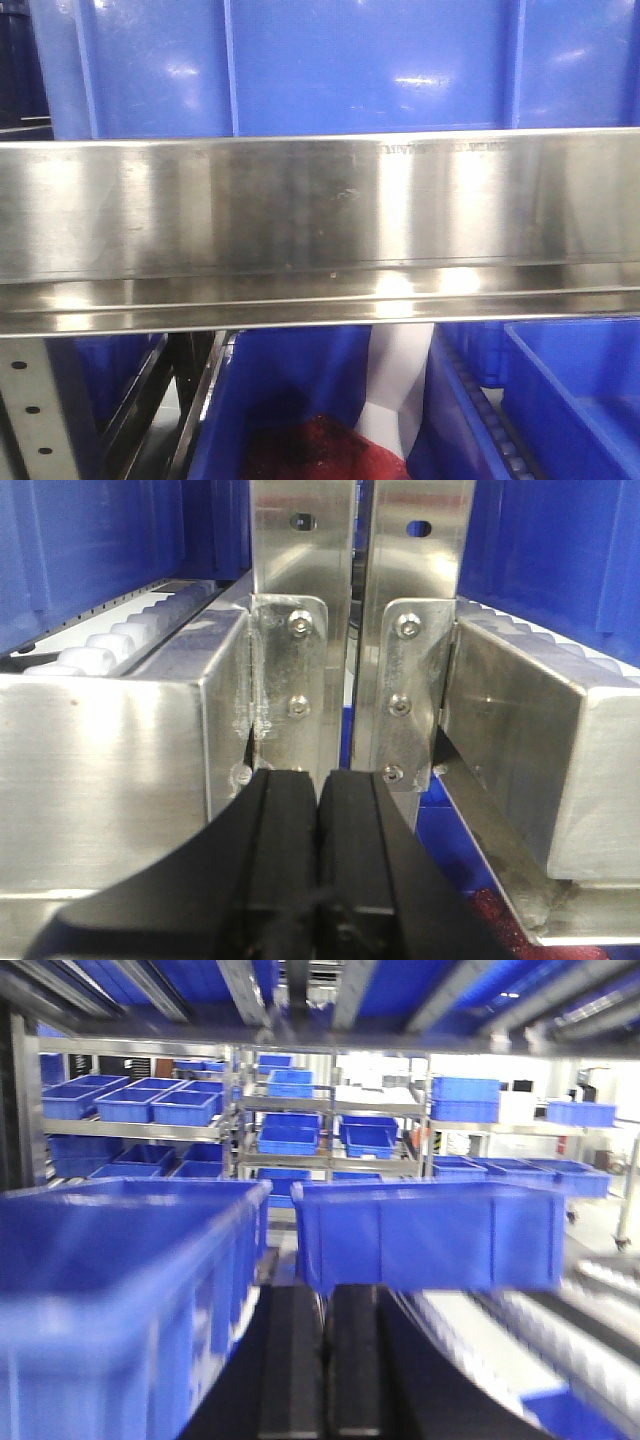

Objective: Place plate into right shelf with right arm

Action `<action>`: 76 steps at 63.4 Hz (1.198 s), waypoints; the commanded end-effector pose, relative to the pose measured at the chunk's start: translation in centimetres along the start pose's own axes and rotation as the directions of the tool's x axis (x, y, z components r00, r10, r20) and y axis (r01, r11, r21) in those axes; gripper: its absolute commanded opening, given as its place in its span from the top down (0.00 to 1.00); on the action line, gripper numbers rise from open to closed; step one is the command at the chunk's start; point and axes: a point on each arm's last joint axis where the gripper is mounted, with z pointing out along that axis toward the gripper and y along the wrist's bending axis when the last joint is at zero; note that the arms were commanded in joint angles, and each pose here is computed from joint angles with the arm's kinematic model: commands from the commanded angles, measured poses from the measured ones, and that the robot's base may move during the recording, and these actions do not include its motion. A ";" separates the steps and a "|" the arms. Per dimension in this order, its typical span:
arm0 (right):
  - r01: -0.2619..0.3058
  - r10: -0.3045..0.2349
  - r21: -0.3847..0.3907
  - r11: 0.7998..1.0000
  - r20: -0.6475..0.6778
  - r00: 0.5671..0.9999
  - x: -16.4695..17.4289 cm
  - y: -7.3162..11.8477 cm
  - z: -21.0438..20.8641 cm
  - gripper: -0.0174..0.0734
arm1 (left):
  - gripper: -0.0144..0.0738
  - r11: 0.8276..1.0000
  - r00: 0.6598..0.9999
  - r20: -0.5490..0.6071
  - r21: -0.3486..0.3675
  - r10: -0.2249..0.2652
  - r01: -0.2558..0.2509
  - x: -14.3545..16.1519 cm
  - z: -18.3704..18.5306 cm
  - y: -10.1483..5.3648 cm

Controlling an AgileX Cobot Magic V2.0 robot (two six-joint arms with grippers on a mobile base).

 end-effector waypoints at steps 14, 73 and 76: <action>-0.023 0.022 0.016 1.000 0.068 0.997 6.2 -0.3 -3.1 0.75 | 0.89 1.000 0.997 0.081 -0.003 -0.009 0.009 -0.5 0.0 0.0; -0.021 0.023 0.020 1.000 -0.089 0.996 12.2 -0.4 -4.2 0.75 | 0.89 1.000 0.997 0.081 -0.003 -0.009 0.009 -0.5 0.0 0.0; -0.021 0.023 0.020 1.000 -0.089 0.996 12.2 -0.4 -4.2 0.75 | 0.89 1.000 0.997 0.081 -0.003 -0.009 0.009 -0.5 0.0 0.0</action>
